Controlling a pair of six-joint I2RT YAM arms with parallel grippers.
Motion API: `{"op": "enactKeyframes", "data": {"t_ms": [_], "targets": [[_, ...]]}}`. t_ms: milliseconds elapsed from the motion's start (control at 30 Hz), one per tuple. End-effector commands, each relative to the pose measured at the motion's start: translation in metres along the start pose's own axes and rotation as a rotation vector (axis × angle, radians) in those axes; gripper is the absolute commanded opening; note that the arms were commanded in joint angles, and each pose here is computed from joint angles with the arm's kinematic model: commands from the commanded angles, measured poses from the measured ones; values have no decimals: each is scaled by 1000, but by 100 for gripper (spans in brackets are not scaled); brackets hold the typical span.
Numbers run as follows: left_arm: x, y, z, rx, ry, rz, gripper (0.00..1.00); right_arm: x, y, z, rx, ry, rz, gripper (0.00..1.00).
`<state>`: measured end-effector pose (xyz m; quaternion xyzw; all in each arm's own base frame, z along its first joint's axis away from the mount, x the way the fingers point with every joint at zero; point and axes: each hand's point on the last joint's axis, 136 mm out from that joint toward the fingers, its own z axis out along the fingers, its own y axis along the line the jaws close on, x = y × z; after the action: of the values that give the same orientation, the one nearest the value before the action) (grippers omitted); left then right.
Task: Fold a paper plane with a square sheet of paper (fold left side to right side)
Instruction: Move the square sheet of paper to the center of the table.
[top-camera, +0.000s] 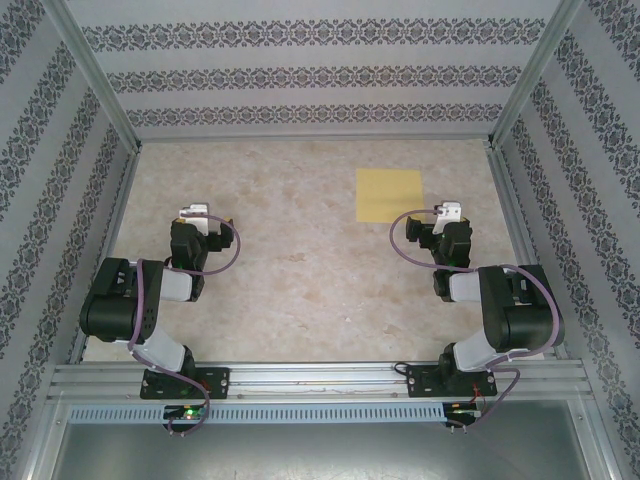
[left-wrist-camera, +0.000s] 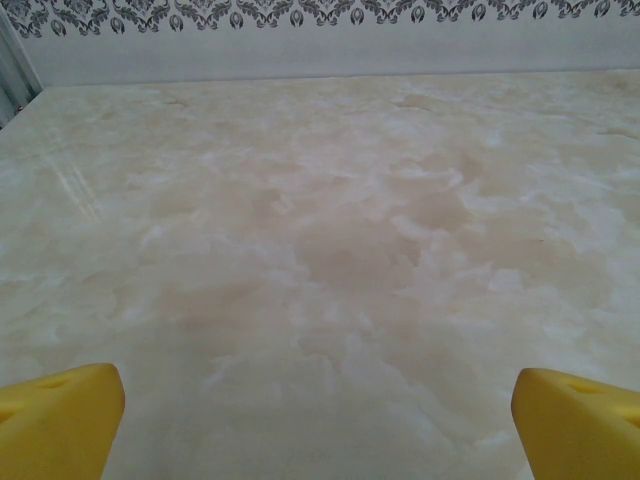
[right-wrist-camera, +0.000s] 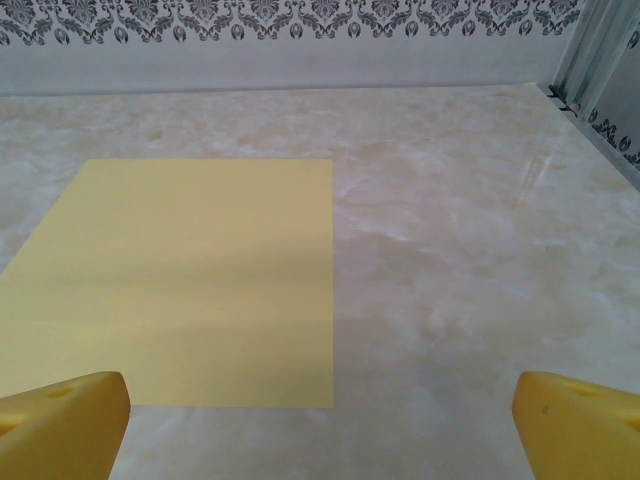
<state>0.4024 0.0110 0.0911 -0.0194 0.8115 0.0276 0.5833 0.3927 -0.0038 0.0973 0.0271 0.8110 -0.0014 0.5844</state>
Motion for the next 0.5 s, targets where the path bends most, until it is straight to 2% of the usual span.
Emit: {"op": "enactKeyframes", "data": {"t_ms": [0, 267, 467], "targets": [[4, 3, -1, 2, 15, -12, 100, -11, 3, 3, -14, -27, -3, 98], [2, 2, -2, 3, 8, -10, 100, -11, 3, 2, -16, -29, -3, 98], [-25, 5, -30, -3, -66, -18, 100, -25, -5, -6, 26, -37, 17, 98]]}}
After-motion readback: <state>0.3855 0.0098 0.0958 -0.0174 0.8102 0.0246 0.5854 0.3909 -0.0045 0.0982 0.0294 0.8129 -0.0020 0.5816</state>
